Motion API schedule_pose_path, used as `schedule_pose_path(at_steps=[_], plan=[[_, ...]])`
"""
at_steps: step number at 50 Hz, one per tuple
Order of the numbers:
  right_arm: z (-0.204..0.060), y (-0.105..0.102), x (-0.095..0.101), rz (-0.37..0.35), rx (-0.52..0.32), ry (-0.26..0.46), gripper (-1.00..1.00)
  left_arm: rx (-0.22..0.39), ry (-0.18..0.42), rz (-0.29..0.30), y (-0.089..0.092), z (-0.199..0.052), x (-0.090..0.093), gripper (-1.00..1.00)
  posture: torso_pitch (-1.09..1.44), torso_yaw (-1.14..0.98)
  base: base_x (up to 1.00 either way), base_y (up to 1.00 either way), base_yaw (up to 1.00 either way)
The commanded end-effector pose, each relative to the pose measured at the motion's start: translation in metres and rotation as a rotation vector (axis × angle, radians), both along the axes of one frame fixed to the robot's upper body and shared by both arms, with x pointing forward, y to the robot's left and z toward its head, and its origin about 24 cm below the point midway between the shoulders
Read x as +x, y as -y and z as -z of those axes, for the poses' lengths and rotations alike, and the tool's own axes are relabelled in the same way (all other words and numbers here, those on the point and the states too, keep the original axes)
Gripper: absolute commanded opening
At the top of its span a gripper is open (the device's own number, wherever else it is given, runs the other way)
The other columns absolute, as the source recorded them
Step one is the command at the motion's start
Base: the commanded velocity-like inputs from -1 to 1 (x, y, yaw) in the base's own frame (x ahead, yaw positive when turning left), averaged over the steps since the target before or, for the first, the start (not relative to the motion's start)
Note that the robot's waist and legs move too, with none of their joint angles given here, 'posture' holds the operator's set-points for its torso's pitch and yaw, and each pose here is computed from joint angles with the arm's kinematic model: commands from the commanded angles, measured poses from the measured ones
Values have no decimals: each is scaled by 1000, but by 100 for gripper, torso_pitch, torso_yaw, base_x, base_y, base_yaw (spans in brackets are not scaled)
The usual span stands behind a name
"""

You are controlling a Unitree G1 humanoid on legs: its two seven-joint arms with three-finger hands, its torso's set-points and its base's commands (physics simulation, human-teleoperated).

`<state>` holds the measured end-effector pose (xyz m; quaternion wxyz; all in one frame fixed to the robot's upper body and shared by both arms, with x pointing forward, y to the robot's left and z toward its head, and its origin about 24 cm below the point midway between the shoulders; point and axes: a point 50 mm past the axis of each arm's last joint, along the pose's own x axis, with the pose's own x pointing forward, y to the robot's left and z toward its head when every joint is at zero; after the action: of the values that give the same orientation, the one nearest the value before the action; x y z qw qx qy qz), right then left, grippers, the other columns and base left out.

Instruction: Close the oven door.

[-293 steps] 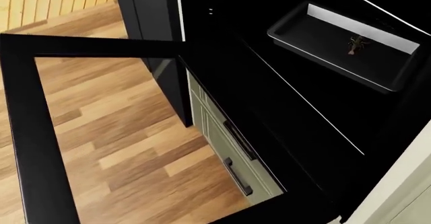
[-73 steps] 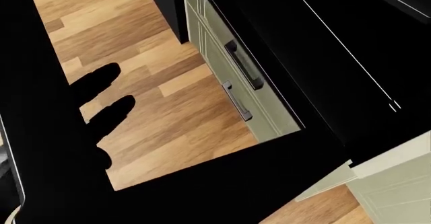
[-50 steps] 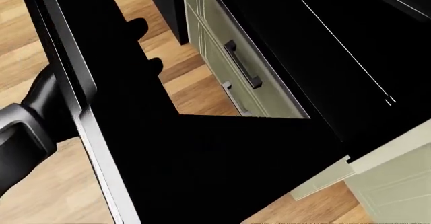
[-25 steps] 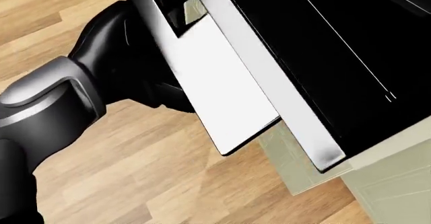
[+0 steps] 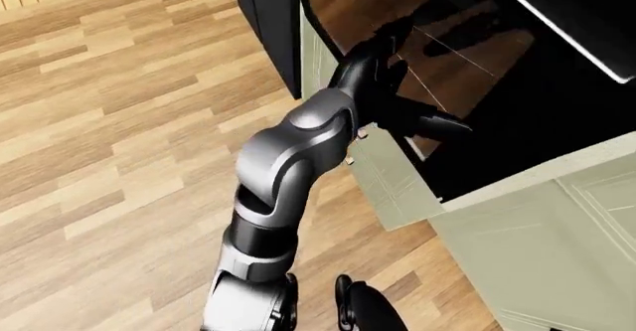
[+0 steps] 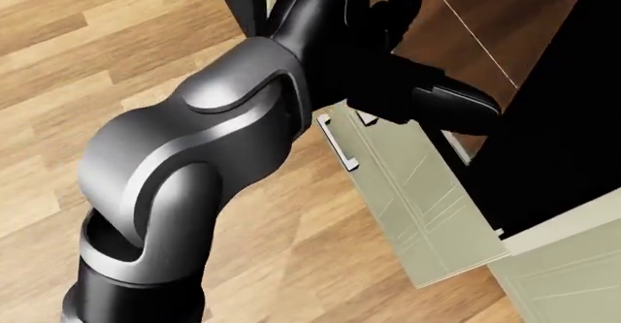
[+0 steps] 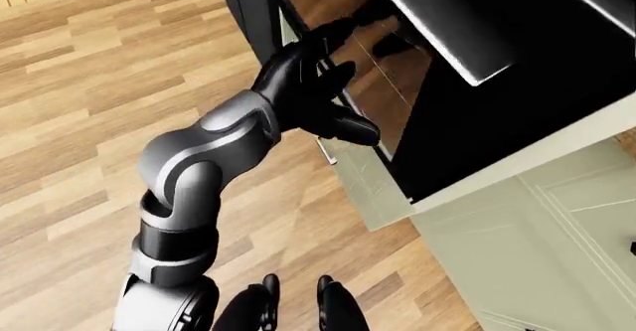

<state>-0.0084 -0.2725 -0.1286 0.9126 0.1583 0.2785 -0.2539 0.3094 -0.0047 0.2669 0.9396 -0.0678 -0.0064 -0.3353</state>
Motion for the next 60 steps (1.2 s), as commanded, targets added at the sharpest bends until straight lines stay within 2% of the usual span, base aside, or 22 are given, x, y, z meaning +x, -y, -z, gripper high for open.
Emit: schedule_pose_path(at_steps=[1,2,7,13,27,30,32,38,45,60], plan=[[-4,6,-8,19,-30,-6,100,-35,92,12,12,-20,-8,100,49,0,0,0,0],[-4,6,-8,19,-30,-5,100,-28,112,14,17,-21,-9,100,49,0,0,0,0],[-4,6,-8,20,-29,-8,100,0,130,-2,32,-20,-4,100,49,0,0,0,0],[-3,6,-8,22,-27,-7,100,17,149,-83,48,-20,18,100,49,0,0,0,0],[-4,7,-8,28,-28,0,100,66,160,-139,82,-21,28,100,49,0,0,0,0],[-4,7,-8,28,-27,2,100,65,155,-111,92,-23,20,100,49,0,0,0,0],[-4,7,-8,29,-27,4,100,50,157,-36,102,-23,2,100,49,0,0,0,0],[-4,7,-8,32,-26,10,100,66,174,10,121,-21,-24,100,49,0,0,0,0],[-4,7,-8,38,-24,15,100,95,202,38,141,-16,-44,100,49,0,0,0,0],[-5,7,-8,44,-22,26,100,123,226,74,161,-17,-72,100,49,0,0,0,0]])
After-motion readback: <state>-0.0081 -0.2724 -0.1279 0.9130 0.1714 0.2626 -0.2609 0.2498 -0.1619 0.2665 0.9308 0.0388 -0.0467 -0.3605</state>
